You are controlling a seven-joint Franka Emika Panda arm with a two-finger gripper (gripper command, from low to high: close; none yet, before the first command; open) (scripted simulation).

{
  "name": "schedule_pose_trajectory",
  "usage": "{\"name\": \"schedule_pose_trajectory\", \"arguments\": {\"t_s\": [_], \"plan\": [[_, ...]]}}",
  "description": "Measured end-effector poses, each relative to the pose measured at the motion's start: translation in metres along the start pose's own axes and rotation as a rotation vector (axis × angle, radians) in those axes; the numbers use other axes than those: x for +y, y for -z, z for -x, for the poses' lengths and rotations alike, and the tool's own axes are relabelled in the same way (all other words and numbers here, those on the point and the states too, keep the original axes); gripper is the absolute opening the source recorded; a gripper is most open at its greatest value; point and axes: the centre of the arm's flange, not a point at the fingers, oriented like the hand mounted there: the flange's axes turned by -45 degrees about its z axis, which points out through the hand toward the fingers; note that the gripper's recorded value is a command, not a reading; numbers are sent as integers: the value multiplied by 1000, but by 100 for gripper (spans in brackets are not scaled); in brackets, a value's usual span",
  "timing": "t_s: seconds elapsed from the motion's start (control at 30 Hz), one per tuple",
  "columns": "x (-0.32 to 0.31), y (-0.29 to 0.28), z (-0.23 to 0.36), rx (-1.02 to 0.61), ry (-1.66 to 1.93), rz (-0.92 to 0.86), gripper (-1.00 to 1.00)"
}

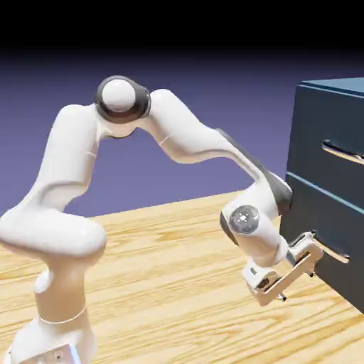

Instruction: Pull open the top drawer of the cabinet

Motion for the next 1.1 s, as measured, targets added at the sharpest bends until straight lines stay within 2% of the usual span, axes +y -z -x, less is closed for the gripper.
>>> {"name": "schedule_pose_trajectory", "arguments": {"t_s": [0.33, 0.63, 0.83, 0.87, 1.1], "plan": [[-96, 25, 35, 47, -19, -399, 100], [-194, 81, 136, -75, 69, -828, 100], [-227, 51, 141, -75, 69, -828, 100], [-231, 47, 141, -75, 69, -828, -100], [-199, 77, 137, -75, 68, -830, -100]]}}
